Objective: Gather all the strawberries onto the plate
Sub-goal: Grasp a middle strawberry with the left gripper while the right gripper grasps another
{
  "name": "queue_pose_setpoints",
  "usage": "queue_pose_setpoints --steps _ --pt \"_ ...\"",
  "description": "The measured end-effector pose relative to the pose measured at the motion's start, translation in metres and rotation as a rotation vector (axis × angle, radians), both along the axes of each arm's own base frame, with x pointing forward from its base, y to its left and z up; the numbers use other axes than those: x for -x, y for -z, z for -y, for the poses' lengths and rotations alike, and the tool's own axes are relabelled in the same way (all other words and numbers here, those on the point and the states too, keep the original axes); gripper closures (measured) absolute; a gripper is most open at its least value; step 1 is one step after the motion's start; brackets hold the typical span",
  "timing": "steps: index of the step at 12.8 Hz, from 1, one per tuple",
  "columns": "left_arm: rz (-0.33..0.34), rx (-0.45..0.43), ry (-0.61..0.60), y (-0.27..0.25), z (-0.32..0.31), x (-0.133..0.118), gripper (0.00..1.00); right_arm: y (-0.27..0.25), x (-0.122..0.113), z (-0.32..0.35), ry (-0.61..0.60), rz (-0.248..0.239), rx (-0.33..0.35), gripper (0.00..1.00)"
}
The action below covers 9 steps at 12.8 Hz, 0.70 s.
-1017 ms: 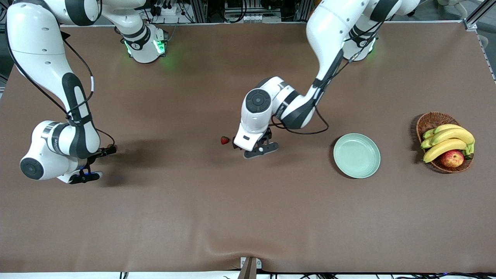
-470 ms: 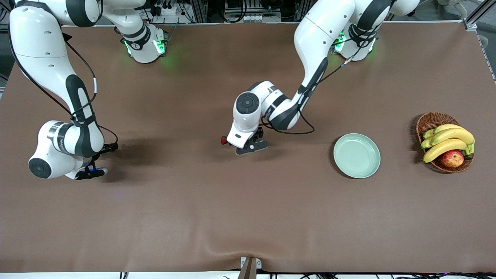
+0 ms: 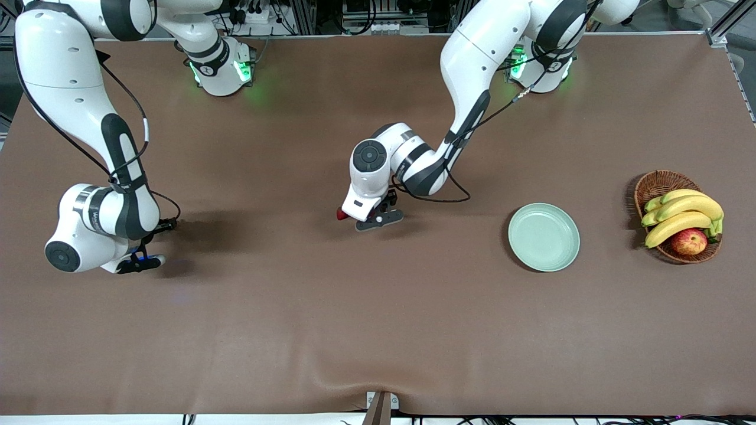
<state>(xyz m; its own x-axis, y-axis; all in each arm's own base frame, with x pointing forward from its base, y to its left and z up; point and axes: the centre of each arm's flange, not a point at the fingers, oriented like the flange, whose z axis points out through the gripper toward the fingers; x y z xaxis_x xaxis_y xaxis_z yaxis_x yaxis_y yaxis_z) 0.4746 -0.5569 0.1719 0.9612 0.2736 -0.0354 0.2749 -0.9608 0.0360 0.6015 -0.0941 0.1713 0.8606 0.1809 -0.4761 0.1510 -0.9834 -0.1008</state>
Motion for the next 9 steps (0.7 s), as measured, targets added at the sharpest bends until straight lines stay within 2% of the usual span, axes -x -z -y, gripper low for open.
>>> queue_pose_setpoints --steps 1,2,4,7,9 --pt "-0.004 -0.004 0.0 0.0 0.0 0.0 0.33 -0.001 0.0 0.0 0.0 -0.001 0.0 0.7" --pt "-0.013 -0.016 0.0 0.0 -0.002 0.001 0.41 -0.001 0.0 0.0 -0.001 -0.001 0.0 0.7" --pt "-0.038 -0.049 0.001 -0.003 -0.004 0.001 0.66 -0.001 0.0 0.0 -0.001 -0.001 0.0 0.71" --pt "-0.089 -0.12 -0.023 -0.022 -0.024 -0.011 0.67 -0.004 -0.004 -0.002 -0.005 0.011 0.0 0.71" --pt "-0.115 -0.159 -0.062 -0.064 -0.059 -0.04 0.67 -0.015 -0.017 -0.014 -0.015 0.046 -0.015 0.71"
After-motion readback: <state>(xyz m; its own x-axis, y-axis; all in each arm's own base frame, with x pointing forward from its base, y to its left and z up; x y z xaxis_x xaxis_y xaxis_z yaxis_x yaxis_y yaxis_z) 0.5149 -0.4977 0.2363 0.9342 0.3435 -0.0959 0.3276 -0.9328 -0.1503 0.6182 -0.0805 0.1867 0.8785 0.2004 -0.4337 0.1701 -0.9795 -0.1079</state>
